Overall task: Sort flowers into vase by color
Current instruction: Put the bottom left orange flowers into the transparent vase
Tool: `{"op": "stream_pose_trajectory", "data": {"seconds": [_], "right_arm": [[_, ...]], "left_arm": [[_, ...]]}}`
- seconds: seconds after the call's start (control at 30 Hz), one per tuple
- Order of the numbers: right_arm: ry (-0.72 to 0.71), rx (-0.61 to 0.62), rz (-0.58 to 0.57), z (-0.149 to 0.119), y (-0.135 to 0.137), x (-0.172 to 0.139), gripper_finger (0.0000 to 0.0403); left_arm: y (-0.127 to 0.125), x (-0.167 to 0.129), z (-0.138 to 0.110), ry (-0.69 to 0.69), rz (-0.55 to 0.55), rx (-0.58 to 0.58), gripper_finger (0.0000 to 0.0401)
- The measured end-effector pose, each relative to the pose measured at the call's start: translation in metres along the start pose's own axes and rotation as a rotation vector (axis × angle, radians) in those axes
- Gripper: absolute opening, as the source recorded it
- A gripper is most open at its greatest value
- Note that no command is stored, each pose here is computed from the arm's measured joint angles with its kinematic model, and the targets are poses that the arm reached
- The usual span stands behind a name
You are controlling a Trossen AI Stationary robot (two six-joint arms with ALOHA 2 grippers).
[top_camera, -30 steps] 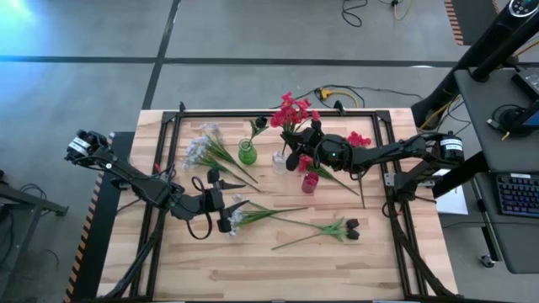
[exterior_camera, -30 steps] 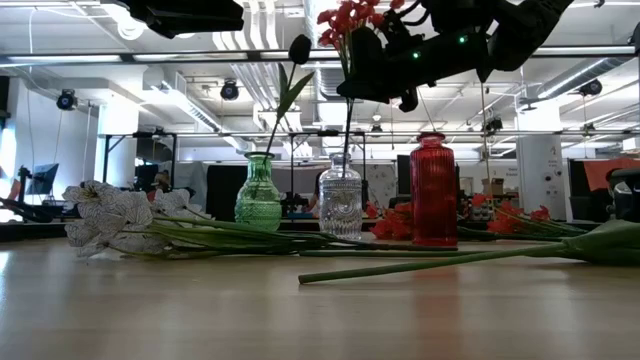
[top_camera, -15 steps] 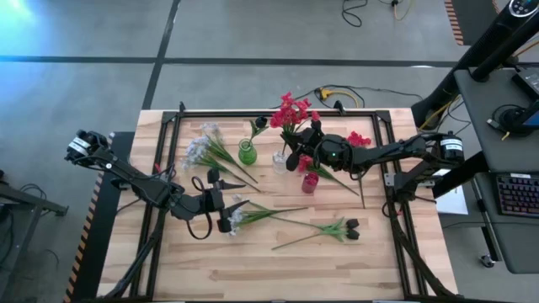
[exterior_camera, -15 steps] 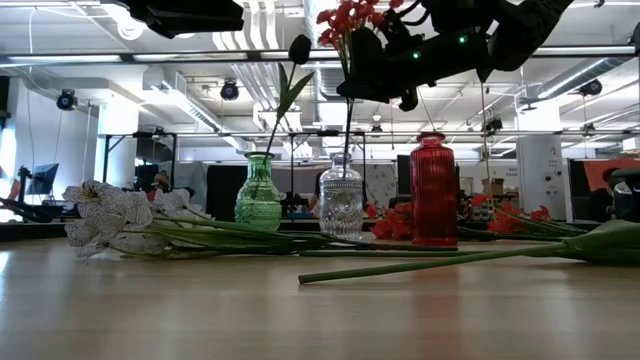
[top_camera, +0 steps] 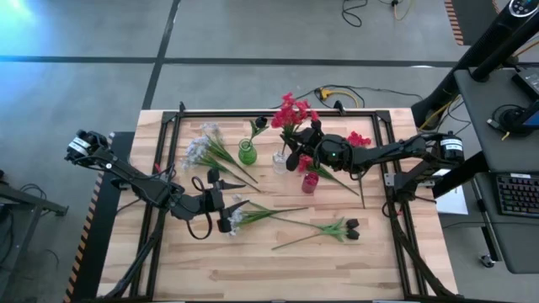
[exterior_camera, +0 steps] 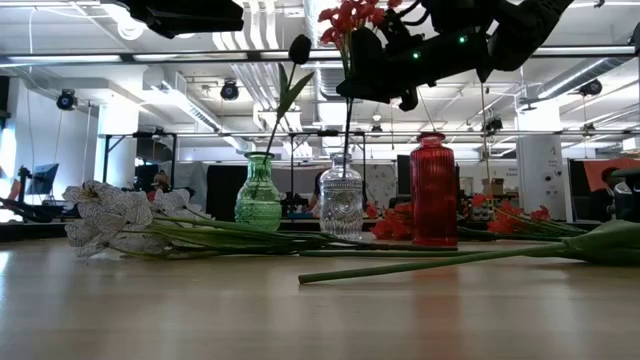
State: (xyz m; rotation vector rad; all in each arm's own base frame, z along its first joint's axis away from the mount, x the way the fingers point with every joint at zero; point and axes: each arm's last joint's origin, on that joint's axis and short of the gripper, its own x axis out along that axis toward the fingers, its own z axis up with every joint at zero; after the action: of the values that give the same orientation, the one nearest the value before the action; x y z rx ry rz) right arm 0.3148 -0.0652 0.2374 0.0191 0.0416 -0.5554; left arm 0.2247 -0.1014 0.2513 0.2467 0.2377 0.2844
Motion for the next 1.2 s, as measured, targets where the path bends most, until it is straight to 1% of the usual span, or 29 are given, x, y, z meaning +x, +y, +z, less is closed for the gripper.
{"op": "stream_pose_trajectory", "data": {"seconds": [0.23,0.47,0.7,1.2], "right_arm": [[-0.001,0.001,0.000,0.0001,0.0000,0.0000,0.0107],[-0.001,0.000,0.000,0.0001,0.0000,0.0000,0.0132],[-0.001,0.000,0.000,0.0001,0.0000,0.0000,0.0141],[0.000,0.000,0.003,0.0000,0.0000,0.0000,0.0141]], "left_arm": [[0.0000,0.0000,0.0000,0.000,0.000,0.000,0.0192],[0.0000,0.0000,-0.0001,0.001,0.000,0.001,0.0192],[0.0000,0.0000,-0.0001,0.001,0.000,0.001,0.0192],[-0.0001,0.0001,-0.0002,0.001,0.000,0.001,0.0192]]}}
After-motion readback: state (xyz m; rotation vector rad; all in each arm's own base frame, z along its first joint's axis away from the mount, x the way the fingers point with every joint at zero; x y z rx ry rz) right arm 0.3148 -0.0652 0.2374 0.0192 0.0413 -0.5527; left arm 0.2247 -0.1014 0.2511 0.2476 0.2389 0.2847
